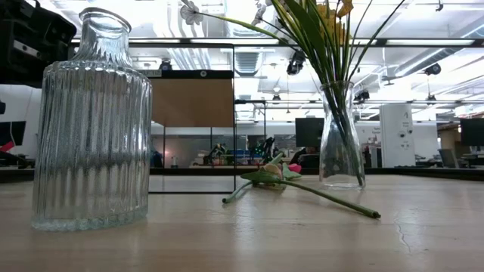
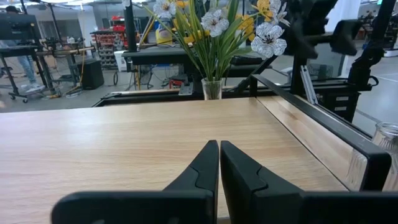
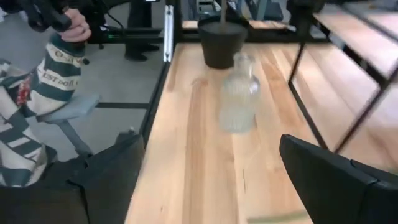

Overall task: Pick and place flowers into a vace then onto a shelf
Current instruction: Move the top transparent vase to the top right of the table

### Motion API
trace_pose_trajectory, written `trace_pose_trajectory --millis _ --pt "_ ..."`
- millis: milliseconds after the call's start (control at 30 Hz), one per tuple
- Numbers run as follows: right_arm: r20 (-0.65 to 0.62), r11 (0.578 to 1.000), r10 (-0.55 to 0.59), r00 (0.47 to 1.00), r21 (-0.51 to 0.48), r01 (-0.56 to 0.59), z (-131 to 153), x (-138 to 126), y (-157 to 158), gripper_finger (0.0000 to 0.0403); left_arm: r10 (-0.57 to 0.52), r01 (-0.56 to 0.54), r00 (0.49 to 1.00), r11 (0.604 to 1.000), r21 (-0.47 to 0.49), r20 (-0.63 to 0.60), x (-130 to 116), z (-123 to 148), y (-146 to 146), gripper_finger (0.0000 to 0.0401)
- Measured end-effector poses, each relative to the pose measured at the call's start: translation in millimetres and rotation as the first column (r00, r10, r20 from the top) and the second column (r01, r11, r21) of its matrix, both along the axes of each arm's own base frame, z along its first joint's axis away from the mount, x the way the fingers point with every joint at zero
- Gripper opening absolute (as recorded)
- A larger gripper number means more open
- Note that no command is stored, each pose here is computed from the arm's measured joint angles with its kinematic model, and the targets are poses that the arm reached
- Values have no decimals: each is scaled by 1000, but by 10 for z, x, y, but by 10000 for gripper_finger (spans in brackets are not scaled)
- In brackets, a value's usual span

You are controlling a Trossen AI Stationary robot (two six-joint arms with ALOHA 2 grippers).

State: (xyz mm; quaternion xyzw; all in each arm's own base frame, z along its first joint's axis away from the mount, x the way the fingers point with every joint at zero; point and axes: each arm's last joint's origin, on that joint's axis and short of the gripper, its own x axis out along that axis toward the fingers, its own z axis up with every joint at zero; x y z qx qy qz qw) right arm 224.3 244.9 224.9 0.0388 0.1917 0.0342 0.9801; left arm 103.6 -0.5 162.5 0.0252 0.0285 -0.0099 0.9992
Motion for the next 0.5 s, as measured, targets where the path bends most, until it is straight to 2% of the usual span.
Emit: trace_pose_trajectory --millis 200,400,500 --pt "-34 997 -74 997 32 75 -257 -157 -55 368 0 0 1000 1000 0 3 0 3 0 0" --pt "-71 987 -162 984 -21 161 -550 -219 -275 368 0 0 1000 1000 0 3 0 3 0 0" --pt "-87 976 -217 972 -17 216 -642 -215 -437 368 0 0 1000 1000 0 4 0 4 0 0"
